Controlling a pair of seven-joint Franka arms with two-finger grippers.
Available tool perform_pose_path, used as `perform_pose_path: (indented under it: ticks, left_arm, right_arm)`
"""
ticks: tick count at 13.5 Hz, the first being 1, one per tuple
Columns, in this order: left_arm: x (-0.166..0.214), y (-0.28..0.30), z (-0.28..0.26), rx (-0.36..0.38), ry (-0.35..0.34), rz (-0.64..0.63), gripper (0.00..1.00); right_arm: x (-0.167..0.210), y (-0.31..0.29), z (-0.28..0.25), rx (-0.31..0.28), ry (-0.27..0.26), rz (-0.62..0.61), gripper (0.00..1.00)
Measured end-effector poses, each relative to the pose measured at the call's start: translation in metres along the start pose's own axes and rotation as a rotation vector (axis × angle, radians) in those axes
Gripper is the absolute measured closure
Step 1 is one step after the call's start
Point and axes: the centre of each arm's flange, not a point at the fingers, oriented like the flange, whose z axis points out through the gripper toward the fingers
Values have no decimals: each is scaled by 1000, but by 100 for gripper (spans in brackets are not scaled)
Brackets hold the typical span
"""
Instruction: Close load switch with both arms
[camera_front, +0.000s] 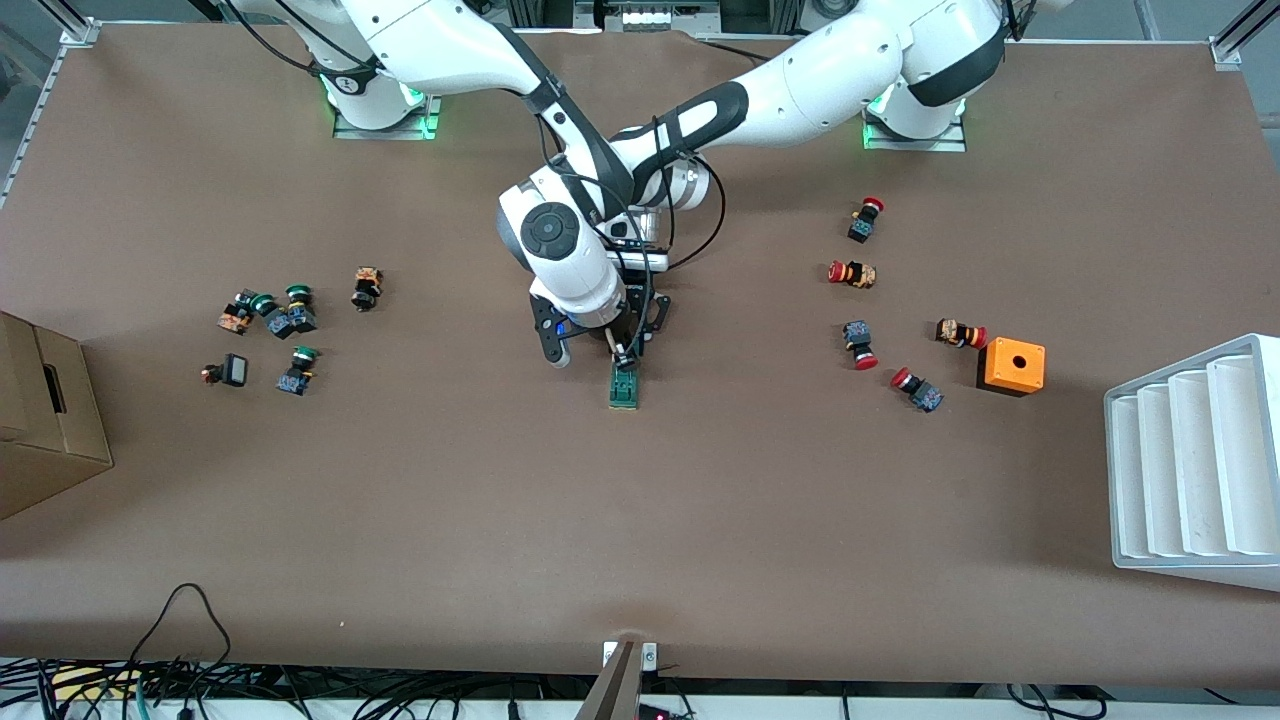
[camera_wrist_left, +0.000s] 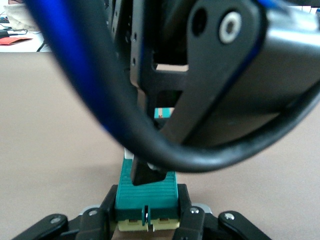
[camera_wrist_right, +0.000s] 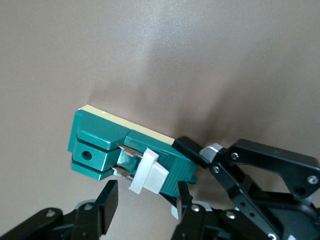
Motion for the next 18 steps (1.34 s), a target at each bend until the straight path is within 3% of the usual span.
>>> perform_pose_path:
  ticks: [10,13,15,18]
  left_arm:
    - [0,0,0,0,0,0,51]
    - [0,0,0,0,0,0,51]
    - [0,0,0,0,0,0,51]
    - [0,0,0,0,0,0,51]
  right_arm:
    - [5,7,11,-4,11,-5,44]
    - [5,5,11,9,13,-14,48]
    - [6,4,10,19,13,-15,59]
    - [5,4,9,16,13,-15,63]
